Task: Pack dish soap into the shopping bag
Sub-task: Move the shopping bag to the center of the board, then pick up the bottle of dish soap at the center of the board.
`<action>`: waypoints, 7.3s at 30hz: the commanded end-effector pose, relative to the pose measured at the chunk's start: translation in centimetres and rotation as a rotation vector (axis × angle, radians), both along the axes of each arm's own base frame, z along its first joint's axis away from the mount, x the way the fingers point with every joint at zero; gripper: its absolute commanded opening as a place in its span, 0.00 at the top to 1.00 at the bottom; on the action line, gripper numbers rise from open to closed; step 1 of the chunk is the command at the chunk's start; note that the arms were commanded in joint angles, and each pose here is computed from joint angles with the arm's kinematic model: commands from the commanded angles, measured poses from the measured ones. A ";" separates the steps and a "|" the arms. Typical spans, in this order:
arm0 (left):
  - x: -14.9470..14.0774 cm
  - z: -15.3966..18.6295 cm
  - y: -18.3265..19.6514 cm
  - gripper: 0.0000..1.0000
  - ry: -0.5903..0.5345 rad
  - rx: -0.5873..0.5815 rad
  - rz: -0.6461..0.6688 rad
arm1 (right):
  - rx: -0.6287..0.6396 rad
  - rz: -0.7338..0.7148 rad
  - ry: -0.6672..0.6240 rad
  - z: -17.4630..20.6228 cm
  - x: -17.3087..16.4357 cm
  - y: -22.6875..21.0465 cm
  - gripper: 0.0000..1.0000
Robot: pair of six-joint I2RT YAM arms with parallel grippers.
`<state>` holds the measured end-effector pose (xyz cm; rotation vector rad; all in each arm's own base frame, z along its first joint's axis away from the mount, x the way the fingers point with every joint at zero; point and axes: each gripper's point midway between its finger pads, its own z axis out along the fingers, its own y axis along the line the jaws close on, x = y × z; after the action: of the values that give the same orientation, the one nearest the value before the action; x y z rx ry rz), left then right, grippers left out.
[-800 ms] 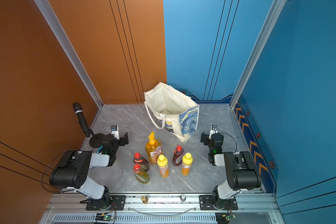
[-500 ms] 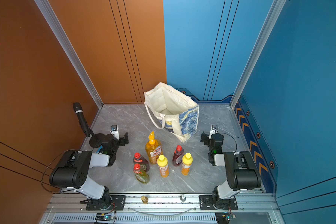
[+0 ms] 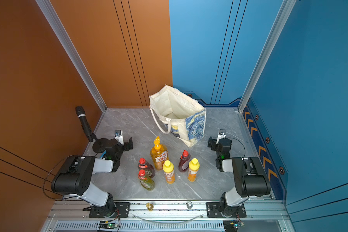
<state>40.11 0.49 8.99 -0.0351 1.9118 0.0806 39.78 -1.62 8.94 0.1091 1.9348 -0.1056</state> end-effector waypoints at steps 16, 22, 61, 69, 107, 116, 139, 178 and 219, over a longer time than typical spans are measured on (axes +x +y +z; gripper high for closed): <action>-2.0 1.9 -0.2 0.02 -0.094 -0.044 -0.067 | -0.004 -0.082 0.082 3.1 -0.3 -1.3 0.00; -2.8 4.2 1.1 0.02 -0.116 -0.042 0.009 | 0.029 -0.187 0.081 7.0 -1.6 -2.8 0.00; 9.0 18.6 -18.4 0.02 0.276 -0.539 -0.139 | 0.136 0.100 0.378 23.5 5.1 11.5 0.04; 10.0 15.7 -20.7 0.23 0.368 -0.559 -0.193 | 0.188 0.134 0.470 20.6 8.5 11.7 0.15; -0.3 21.0 -30.7 0.34 0.252 -0.694 -0.449 | 0.126 -0.011 0.339 25.3 -7.0 3.6 0.32; -1.9 24.0 -27.0 0.02 0.175 -0.670 -0.430 | 0.025 0.194 0.224 29.4 -12.0 10.4 0.30; -8.2 21.6 -8.7 0.02 -0.002 -0.632 -0.032 | -0.183 0.674 0.158 23.0 -20.3 33.1 0.20; -8.2 20.8 -7.8 0.02 -0.032 -0.697 -0.019 | -0.041 0.724 0.316 15.8 -14.8 35.8 0.30; -8.3 21.2 -8.0 0.02 -0.028 -0.688 -0.036 | -0.146 0.790 0.332 14.6 -12.2 39.3 0.90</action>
<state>32.07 -7.63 29.37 -0.4838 1.8439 -0.5982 27.01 37.23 21.93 -0.7760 2.1970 0.3055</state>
